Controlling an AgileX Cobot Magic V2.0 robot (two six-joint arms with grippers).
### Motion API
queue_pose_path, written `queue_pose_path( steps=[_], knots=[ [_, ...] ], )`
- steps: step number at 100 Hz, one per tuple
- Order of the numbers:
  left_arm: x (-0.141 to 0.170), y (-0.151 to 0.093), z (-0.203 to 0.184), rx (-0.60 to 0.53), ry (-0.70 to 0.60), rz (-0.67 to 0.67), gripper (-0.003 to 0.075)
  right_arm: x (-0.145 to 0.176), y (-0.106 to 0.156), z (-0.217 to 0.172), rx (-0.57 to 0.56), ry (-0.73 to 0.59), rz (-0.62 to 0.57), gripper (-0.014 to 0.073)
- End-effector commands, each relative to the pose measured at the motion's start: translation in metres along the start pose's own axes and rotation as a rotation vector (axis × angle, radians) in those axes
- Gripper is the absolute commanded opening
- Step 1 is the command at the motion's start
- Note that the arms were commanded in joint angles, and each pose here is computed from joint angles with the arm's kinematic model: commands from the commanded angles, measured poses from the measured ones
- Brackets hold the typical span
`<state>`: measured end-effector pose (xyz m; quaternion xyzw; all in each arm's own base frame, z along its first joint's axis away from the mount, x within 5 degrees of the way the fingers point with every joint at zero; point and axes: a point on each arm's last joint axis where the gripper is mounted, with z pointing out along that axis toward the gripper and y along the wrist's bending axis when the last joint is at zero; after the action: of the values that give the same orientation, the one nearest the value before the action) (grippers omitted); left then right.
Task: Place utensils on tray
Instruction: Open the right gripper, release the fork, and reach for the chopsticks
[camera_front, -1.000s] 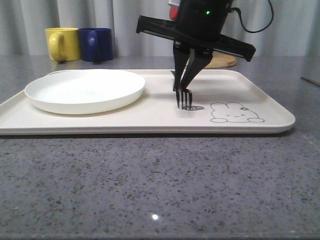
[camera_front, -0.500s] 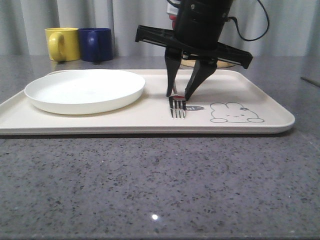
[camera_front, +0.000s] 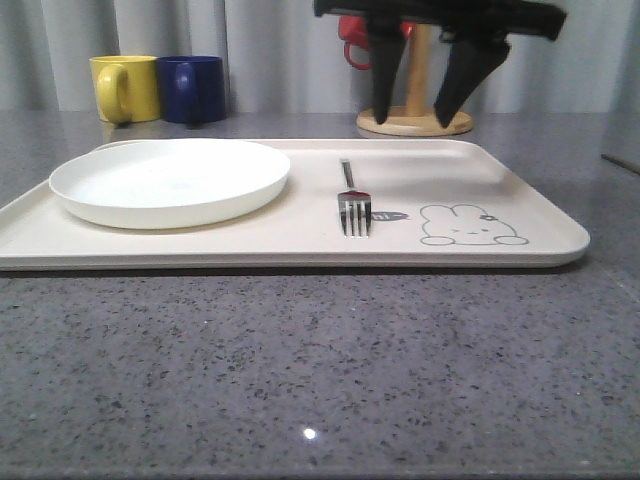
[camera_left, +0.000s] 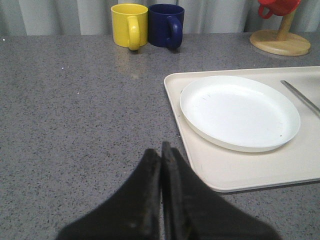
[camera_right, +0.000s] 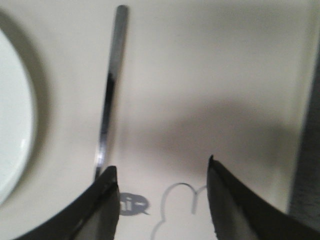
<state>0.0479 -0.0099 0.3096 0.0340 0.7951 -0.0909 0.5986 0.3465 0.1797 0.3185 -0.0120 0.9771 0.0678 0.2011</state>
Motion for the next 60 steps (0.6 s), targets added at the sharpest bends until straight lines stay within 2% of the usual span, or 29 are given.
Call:
queue_pose_path(
  steps=[1,15,28,60],
  knots=[
    [-0.013,-0.002,-0.003,0.013,-0.084,-0.006,-0.0019,-0.009,-0.023,-0.042,0.041,-0.093,-0.041,0.0410],
    [-0.013,-0.002,-0.003,0.013,-0.084,-0.006,-0.0019,-0.014,-0.061,-0.048,0.095,-0.033,-0.055,0.0410],
    [-0.013,-0.002,-0.003,0.013,-0.084,-0.006,-0.0019,-0.018,-0.095,-0.049,0.100,0.019,-0.039,0.0410],
    [-0.013,-0.002,-0.003,0.013,-0.084,-0.006,-0.0019,-0.015,-0.173,-0.039,0.143,0.086,0.059,0.0410]
  ],
)
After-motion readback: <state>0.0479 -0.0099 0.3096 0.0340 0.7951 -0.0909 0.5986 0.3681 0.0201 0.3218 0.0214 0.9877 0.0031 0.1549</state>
